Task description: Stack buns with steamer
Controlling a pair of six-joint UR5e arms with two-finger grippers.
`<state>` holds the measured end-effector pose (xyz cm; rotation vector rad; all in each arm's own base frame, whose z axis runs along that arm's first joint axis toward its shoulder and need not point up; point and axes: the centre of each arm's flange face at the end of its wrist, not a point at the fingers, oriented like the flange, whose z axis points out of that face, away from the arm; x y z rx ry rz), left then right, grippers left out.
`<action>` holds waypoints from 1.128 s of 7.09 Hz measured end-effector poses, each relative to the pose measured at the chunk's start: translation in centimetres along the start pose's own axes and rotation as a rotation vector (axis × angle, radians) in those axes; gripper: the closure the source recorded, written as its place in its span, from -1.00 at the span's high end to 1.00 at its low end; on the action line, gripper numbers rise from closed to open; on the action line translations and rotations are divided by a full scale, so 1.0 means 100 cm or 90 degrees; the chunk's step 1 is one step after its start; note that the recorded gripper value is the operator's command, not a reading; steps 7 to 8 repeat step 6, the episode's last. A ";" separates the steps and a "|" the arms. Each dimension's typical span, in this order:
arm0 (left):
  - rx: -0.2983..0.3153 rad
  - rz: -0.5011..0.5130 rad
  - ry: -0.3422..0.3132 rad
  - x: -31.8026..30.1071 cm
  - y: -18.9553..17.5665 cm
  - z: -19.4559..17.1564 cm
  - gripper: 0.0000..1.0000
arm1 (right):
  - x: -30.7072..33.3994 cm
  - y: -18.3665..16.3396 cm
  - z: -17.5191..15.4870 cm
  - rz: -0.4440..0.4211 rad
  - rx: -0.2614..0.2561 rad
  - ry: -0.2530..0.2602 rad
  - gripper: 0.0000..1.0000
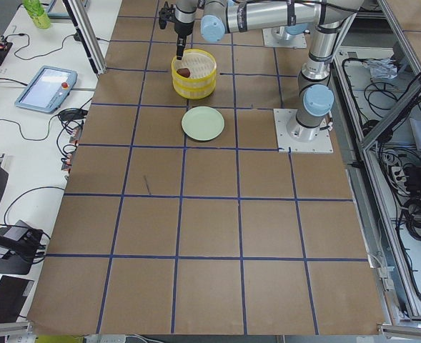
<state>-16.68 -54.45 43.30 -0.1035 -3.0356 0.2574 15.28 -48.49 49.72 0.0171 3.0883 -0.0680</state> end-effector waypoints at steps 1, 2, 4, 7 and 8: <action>-0.025 -0.003 -0.009 -0.033 0.005 -0.033 1.00 | 0.000 0.000 -0.001 0.002 0.002 -0.001 1.00; -0.057 -0.023 -0.018 -0.058 0.019 -0.062 1.00 | -0.001 0.000 -0.001 0.001 0.004 -0.005 1.00; -0.094 -0.042 -0.037 -0.075 0.041 -0.088 1.00 | -0.002 -0.002 0.000 -0.001 0.008 -0.006 1.00; -0.109 -0.052 -0.039 -0.072 0.047 -0.085 1.00 | -0.002 -0.002 0.000 0.000 0.009 -0.004 1.00; -0.109 -0.052 -0.039 -0.072 0.047 -0.085 1.00 | -0.002 -0.002 0.000 0.000 0.009 -0.004 1.00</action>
